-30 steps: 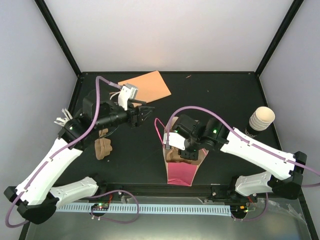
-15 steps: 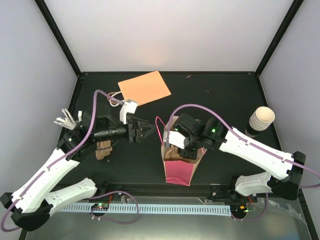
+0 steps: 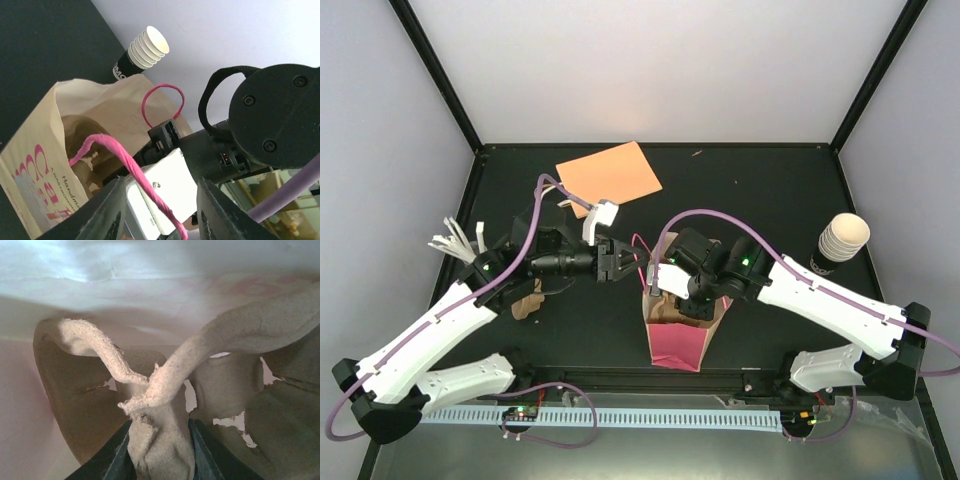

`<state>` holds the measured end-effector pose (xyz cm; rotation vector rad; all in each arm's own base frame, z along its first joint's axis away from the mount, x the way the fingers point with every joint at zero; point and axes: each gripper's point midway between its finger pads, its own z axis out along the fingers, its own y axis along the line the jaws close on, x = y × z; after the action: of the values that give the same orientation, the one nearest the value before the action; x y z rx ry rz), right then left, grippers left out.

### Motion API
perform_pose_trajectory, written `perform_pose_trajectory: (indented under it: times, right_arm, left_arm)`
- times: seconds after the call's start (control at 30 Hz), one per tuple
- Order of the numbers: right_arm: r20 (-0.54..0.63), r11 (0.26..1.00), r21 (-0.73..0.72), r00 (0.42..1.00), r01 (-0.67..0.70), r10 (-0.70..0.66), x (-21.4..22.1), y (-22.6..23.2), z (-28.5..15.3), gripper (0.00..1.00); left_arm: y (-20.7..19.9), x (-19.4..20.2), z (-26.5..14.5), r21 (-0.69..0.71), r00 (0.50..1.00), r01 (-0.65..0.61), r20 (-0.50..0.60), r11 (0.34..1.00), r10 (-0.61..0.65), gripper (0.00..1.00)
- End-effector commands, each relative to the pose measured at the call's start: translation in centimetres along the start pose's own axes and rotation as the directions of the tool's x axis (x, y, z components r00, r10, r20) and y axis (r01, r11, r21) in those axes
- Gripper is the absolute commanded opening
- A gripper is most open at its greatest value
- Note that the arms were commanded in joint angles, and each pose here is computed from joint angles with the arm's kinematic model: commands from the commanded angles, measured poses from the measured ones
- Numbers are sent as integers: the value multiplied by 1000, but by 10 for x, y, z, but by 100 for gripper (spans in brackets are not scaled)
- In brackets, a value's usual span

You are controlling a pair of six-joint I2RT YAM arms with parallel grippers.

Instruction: Pack the takeout coffee

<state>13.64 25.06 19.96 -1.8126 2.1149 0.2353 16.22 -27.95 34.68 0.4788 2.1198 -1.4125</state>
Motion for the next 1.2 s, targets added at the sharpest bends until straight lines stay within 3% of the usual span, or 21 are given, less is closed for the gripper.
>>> perform_pose_trajectory:
  times: [0.0,0.2,1.17]
  right_arm:
    - [6,1000,-18,1000,-4,4,2,3,3,30]
    - [-16,1000,-28,1000,-1,0,8,5,10,30]
    - [-89,993,-108,995,-53,44,21,9,51,31]
  left_arm:
    - [-11,-9,-1,31,1000,-7,28,999,6,34]
    - [-11,-15,-7,10,998,-12,66,1000,11,2]
    - [-20,-12,-15,28,999,-14,51,1000,13,1]
